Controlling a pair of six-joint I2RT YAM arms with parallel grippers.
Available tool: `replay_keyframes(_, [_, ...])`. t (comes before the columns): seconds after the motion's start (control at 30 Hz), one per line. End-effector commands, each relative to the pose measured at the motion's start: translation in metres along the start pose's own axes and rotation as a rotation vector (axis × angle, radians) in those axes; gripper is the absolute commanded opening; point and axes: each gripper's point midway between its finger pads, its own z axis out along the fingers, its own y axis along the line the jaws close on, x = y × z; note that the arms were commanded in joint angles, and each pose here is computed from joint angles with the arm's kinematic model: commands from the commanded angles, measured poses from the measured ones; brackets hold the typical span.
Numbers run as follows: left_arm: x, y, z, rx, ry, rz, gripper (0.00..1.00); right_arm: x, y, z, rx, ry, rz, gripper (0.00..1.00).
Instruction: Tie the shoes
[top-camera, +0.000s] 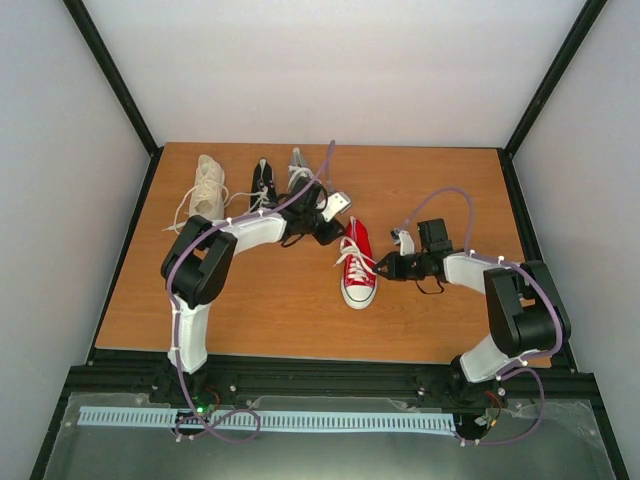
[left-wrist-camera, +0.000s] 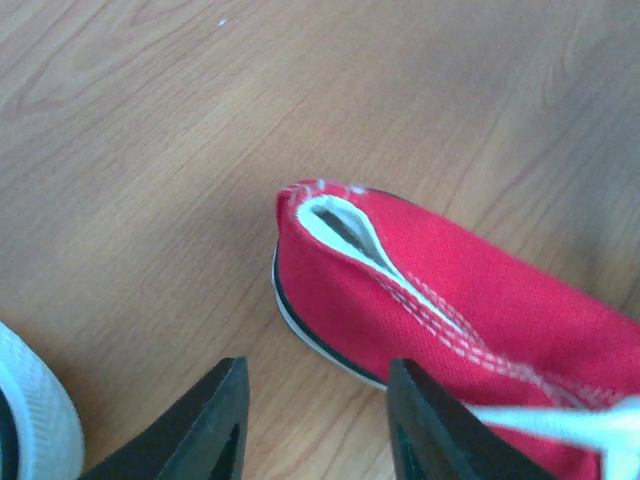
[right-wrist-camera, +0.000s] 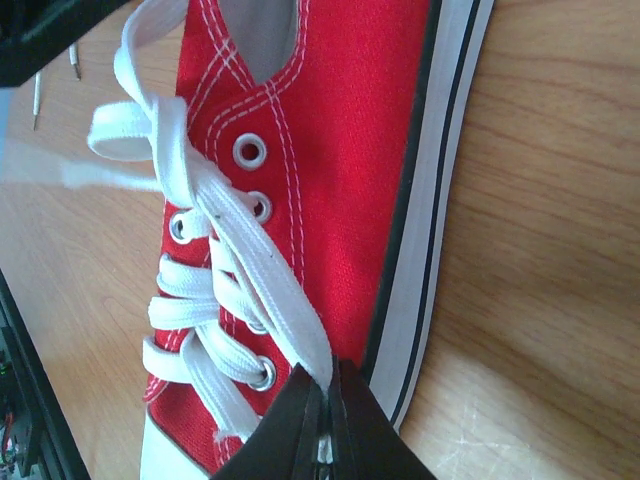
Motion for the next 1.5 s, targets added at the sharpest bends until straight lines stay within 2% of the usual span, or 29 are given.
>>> replay_keyframes(0.0, [-0.034,0.001,-0.031,-0.009,-0.045,0.172,0.47,-0.018,0.008,-0.001,-0.017,-0.03,-0.032,0.04])
replay_keyframes(0.13, [-0.044,0.001,-0.054,-0.016,-0.022,0.32,0.65,-0.02,0.008,-0.001,-0.021,-0.034,-0.038,0.11])
replay_keyframes(0.2, [-0.042,-0.014,-0.066,0.05,-0.011,0.407,0.68,-0.021,0.008,-0.001,-0.016,-0.04,-0.04,0.15])
replay_keyframes(0.27, [-0.026,-0.041,-0.078,0.173,0.028,0.524,0.64,-0.022,0.009,-0.003,-0.011,-0.046,-0.043,0.19])
replay_keyframes(0.33, [0.004,-0.075,-0.092,0.306,0.095,0.702,0.53,-0.023,0.008,-0.004,-0.006,-0.051,-0.045,0.24])
replay_keyframes(0.4, [0.032,-0.098,-0.098,0.387,0.151,0.815,0.47,-0.022,0.008,-0.003,-0.003,-0.051,-0.046,0.25])
replay_keyframes(0.5, [0.038,-0.106,-0.088,0.372,0.148,0.803,0.45,-0.023,0.007,-0.002,-0.008,-0.05,-0.043,0.26])
replay_keyframes(0.6, [0.032,-0.096,-0.065,0.266,0.109,0.824,0.55,-0.022,0.008,-0.001,-0.014,-0.045,-0.042,0.26])
replay_keyframes(0.67, [0.026,-0.092,-0.055,0.223,0.087,0.832,0.56,-0.022,0.007,-0.001,-0.011,-0.046,-0.045,0.26])
replay_keyframes(0.77, [0.018,-0.088,-0.046,0.2,0.066,0.802,0.5,-0.023,0.006,-0.002,-0.004,-0.049,-0.045,0.28])
replay_keyframes(1.0, [0.012,-0.081,-0.036,0.162,0.056,0.796,0.44,-0.02,0.005,0.0,-0.005,-0.042,-0.045,0.29])
replay_keyframes(1.17, [0.021,-0.072,-0.034,0.133,0.109,0.827,0.36,-0.02,0.004,0.001,-0.002,-0.04,-0.046,0.28])
replay_keyframes(1.3, [0.026,-0.052,-0.033,0.088,0.163,0.845,0.43,-0.02,0.004,0.0,-0.003,-0.039,-0.051,0.28])
replay_keyframes(1.47, [0.017,-0.071,-0.04,0.174,0.115,0.828,0.42,-0.02,0.003,0.001,-0.001,-0.039,-0.049,0.28])
